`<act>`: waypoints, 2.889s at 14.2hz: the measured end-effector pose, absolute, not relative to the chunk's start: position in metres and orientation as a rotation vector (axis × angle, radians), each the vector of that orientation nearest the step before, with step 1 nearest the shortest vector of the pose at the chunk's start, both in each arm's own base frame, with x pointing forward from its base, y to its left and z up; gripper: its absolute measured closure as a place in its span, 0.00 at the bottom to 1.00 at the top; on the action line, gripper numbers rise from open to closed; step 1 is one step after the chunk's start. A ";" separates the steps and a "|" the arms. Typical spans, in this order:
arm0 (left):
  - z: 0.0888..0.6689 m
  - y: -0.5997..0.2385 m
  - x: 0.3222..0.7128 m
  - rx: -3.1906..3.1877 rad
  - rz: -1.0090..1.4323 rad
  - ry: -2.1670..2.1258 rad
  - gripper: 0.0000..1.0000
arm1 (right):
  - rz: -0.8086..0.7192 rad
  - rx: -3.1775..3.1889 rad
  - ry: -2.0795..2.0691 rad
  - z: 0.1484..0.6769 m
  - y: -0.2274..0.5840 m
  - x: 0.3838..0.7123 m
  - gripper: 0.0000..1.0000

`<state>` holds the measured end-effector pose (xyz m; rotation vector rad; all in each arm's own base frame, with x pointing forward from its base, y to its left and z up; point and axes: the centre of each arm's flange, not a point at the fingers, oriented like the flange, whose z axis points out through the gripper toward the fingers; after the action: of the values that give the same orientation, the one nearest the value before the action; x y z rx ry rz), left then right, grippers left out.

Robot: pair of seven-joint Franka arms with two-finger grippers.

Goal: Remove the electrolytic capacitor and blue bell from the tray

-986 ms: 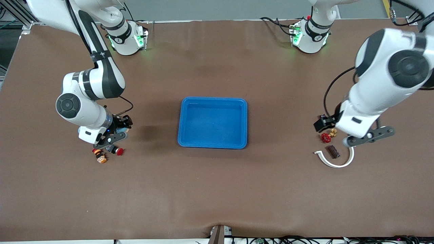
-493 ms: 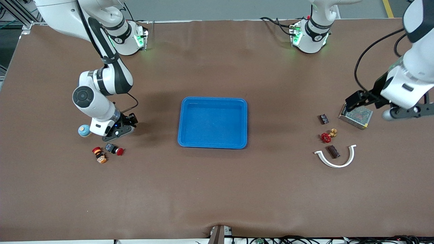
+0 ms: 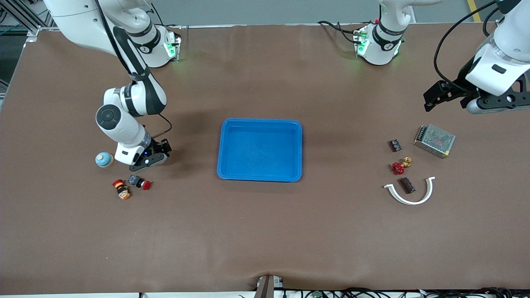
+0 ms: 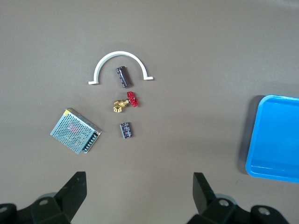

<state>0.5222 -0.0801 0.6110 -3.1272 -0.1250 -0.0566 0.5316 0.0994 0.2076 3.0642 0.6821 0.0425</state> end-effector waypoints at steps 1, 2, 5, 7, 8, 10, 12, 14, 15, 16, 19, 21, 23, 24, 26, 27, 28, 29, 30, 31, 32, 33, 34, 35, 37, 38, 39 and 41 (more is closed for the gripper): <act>0.611 -0.080 0.522 -3.127 -0.057 -0.123 0.00 | 0.043 3.063 0.684 0.203 0.100 0.531 0.32; 0.611 -0.080 0.522 -3.127 -0.057 -0.121 0.00 | 0.046 3.062 0.686 0.199 0.101 0.531 0.32; 0.611 -0.080 0.522 -3.128 -0.056 -0.079 0.00 | 0.044 3.059 0.695 0.189 0.103 0.530 0.32; 0.610 -0.079 0.521 -3.128 -0.047 -0.068 0.00 | 0.045 3.059 0.697 0.188 0.104 0.529 0.32; 0.610 -0.079 0.520 -3.126 -0.034 -0.066 0.00 | 0.046 3.059 0.697 0.188 0.104 0.530 0.32; 0.609 -0.079 0.520 -3.125 -0.024 -0.066 0.00 | 0.049 3.059 0.697 0.188 0.104 0.530 0.27; 0.609 -0.079 0.520 -3.125 -0.023 -0.066 0.00 | 0.052 3.059 0.697 0.188 0.104 0.530 0.08; 0.609 -0.079 0.520 -3.125 -0.023 -0.066 0.00 | 0.056 3.058 0.697 0.189 0.104 0.531 0.01; 0.609 -0.079 0.520 -3.125 -0.023 -0.065 0.00 | 0.059 3.058 0.696 0.190 0.104 0.532 0.00; 0.609 -0.079 0.519 -3.125 -0.023 -0.065 0.00 | 0.053 3.059 0.696 0.191 0.104 0.532 0.00; 0.609 -0.079 0.519 -3.126 -0.024 -0.064 0.00 | -0.025 3.065 0.697 0.207 0.106 0.535 0.00; 0.610 -0.080 0.520 -3.126 -0.026 -0.063 0.00 | -0.106 3.071 0.699 0.236 0.108 0.541 0.00; 0.610 -0.080 0.520 -3.126 -0.027 -0.063 0.00 | -0.180 3.078 0.691 0.275 0.109 0.549 0.00; 0.610 -0.080 0.520 -3.126 -0.028 -0.064 0.00 | -0.214 3.082 0.675 0.295 0.109 0.554 0.00; 0.611 -0.079 0.520 -3.126 -0.029 -0.064 0.00 | -0.260 3.090 0.632 0.331 0.112 0.563 0.00; 0.612 -0.079 0.520 -3.126 -0.032 -0.064 0.00 | -0.277 3.092 0.614 0.348 0.113 0.567 0.00; 0.613 -0.080 0.520 -3.127 -0.035 -0.064 0.00 | -0.284 3.095 0.602 0.367 0.113 0.573 0.00; 0.614 -0.080 0.520 -3.127 -0.038 -0.064 0.00 | -0.283 3.099 0.583 0.388 0.110 0.580 0.00; 0.614 -0.079 0.520 -3.127 -0.040 -0.064 0.00 | -0.271 3.105 0.561 0.412 0.103 0.588 0.00; 0.614 -0.079 0.520 -3.127 -0.041 -0.064 0.00 | -0.246 3.113 0.535 0.439 0.093 0.597 0.00; 0.615 -0.079 0.520 -3.127 -0.041 -0.064 0.00 | -0.210 3.120 0.509 0.467 0.083 0.605 0.00; 0.615 -0.079 0.520 -3.127 -0.042 -0.064 0.00 | -0.176 3.125 0.485 0.493 0.073 0.610 0.00; 0.615 -0.079 0.520 -3.127 -0.042 -0.065 0.00 | -0.151 3.125 0.463 0.514 0.064 0.613 0.00; 0.615 -0.079 0.520 -3.127 -0.042 -0.065 0.00 | -0.130 3.117 0.443 0.530 0.054 0.615 0.00; 0.615 -0.079 0.520 -3.127 -0.042 -0.065 0.00 | -0.079 3.113 0.386 0.551 0.030 0.619 0.00; 0.615 -0.079 0.520 -3.127 -0.042 -0.065 0.00 | -0.054 3.110 0.355 0.559 0.017 0.620 0.00; 0.615 -0.079 0.520 -3.127 -0.042 -0.065 0.00 | -0.042 3.106 0.322 0.566 0.003 0.621 0.00; 0.615 -0.079 0.520 -3.127 -0.042 -0.065 0.00 | -0.024 3.109 0.249 0.576 -0.025 0.620 0.00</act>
<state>0.5200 -0.0792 0.6150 -3.1272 -0.0648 -0.0421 0.6204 -0.0251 0.5761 3.1087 0.2486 -0.0240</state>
